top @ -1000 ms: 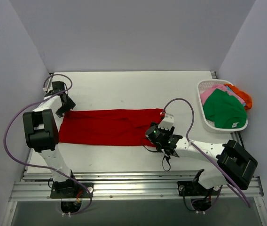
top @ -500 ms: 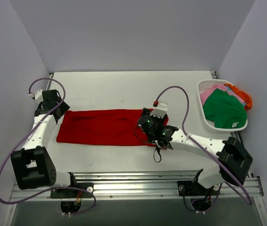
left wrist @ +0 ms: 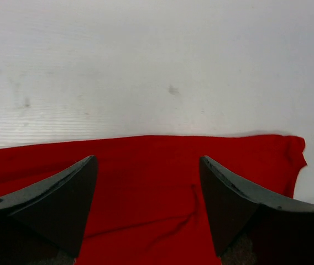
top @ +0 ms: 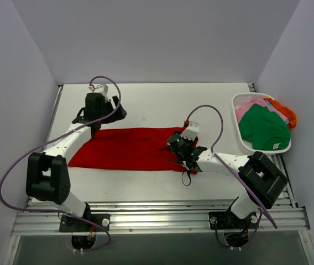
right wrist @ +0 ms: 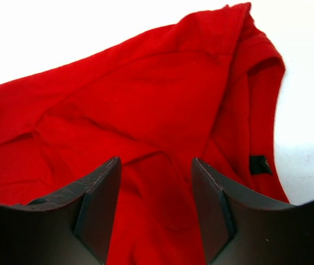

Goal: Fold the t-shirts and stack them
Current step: Fold the tshirt

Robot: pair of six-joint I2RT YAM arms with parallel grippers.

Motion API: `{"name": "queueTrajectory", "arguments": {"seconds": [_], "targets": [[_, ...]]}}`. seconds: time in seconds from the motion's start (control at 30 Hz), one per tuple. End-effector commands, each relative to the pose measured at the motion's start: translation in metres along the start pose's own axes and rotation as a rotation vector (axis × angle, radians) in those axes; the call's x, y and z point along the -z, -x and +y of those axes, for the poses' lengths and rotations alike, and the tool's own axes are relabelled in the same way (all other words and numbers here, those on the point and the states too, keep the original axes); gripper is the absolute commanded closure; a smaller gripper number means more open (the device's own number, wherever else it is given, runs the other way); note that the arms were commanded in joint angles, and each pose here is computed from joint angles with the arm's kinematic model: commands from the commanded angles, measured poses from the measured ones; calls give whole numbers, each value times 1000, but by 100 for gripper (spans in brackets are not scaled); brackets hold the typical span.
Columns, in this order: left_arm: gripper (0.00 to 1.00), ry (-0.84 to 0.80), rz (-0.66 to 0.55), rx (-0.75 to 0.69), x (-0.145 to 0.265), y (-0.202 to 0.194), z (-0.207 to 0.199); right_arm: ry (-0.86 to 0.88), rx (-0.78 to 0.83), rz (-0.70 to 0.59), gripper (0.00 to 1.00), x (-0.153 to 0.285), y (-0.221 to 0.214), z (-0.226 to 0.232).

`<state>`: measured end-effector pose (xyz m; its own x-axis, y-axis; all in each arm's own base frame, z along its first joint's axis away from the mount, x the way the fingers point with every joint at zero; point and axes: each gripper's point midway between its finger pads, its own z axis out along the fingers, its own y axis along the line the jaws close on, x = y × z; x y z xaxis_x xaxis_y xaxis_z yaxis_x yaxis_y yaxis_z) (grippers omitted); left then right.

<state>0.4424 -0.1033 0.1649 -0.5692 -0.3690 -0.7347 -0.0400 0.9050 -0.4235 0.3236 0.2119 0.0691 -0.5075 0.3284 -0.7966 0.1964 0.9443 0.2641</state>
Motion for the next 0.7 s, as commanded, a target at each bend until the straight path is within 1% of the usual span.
{"name": "queueTrajectory", "arguments": {"seconds": [0.0, 0.07, 0.13, 0.17, 0.23, 0.27, 0.33, 0.43, 0.53, 0.6, 0.63, 0.67], "targets": [[18, -116, -66, -106, -2, 20, -49, -9, -54, -33, 51, 0, 11, -5], [19, -128, -52, -88, -6, 16, -51, -23, -55, -34, 54, -3, 10, -8], [19, -137, -48, -68, -7, 15, -53, -46, -59, -34, 60, -13, 7, -11], [20, -140, -46, -61, -6, 13, -54, -53, -58, -31, 71, -18, 5, -12], [20, -140, -53, -32, -2, 13, -55, -82, -52, -3, 86, -40, -3, -13], [21, -134, -57, -22, -1, 13, -54, -90, -46, 7, 100, -48, -5, -12], [21, -134, -60, -6, 2, 11, -54, -118, -39, 45, 100, -72, -13, -12], [21, -101, -66, -3, 7, 11, -48, -145, -41, 78, 100, -95, -20, -16], [22, -64, -70, 0, 11, 9, -39, -126, -62, 79, 100, -107, -16, -8], [22, -72, -92, 8, 15, 12, -41, -95, -87, 79, 100, -117, -6, 3], [22, -74, -99, 10, 17, 12, -41, -93, -80, 94, 100, -124, -11, 5], [22, -76, -105, 12, 19, 14, -42, -66, -102, 73, 100, -133, 6, 19]]}}
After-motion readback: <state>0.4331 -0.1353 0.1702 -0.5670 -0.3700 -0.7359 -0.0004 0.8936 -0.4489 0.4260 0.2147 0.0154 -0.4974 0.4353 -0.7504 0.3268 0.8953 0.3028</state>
